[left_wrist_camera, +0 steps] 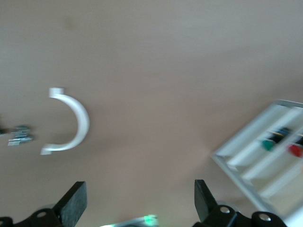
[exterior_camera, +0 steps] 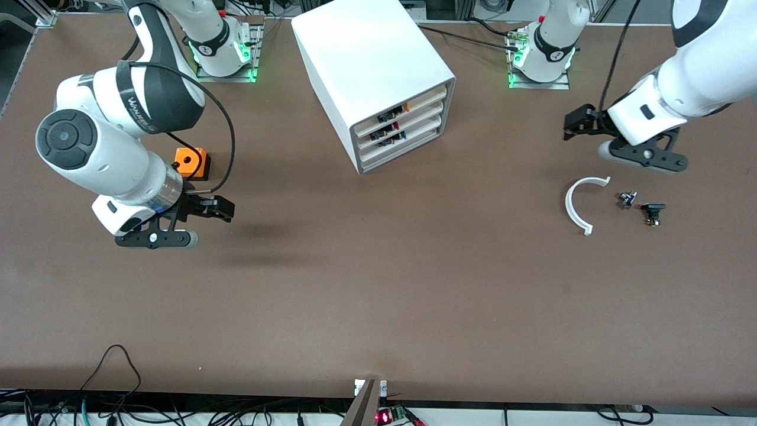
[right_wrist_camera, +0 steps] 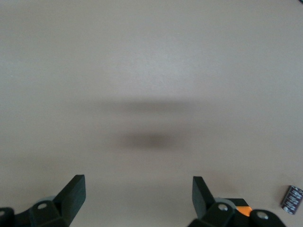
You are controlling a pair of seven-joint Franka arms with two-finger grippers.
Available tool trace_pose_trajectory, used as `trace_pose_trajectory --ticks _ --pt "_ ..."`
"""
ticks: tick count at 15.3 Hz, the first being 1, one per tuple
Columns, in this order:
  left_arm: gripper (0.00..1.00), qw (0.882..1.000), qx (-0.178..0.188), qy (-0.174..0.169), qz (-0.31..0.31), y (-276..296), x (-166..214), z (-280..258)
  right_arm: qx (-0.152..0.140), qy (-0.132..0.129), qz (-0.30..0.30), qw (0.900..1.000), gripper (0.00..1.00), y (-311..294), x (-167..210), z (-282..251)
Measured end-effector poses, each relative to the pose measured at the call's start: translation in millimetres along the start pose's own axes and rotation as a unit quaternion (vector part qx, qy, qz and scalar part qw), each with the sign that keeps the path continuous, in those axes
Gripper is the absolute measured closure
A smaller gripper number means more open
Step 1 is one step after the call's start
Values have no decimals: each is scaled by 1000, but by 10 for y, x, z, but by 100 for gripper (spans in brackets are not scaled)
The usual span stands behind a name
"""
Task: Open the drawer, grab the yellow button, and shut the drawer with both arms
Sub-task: 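Reach the left gripper to the drawer front while the right gripper approaches the cabinet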
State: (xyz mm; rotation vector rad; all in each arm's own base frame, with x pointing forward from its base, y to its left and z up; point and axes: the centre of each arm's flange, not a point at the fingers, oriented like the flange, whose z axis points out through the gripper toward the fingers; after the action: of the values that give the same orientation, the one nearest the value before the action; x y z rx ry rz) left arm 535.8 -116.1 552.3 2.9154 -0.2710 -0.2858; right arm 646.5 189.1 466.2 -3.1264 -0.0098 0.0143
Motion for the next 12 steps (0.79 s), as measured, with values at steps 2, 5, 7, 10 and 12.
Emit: trace_pose_trajectory --ticks 2,5,7,10,12 --pt "0 998 -67 -13 1 128 53 112 3 7 0 1000 0 -140 10 5" --pt "0 987 -153 -37 25 369 110 340 5 14 1 1000 0 -272 56 6" --pt "0 975 -211 -48 45 520 126 537 7 17 13 1000 0 -279 93 -3" --pt "1 949 -303 -39 78 542 150 972 13 25 40 999 0 -396 135 -53" --pt "3 931 -356 -29 81 498 115 1383 16 29 57 998 0 -562 131 -68"
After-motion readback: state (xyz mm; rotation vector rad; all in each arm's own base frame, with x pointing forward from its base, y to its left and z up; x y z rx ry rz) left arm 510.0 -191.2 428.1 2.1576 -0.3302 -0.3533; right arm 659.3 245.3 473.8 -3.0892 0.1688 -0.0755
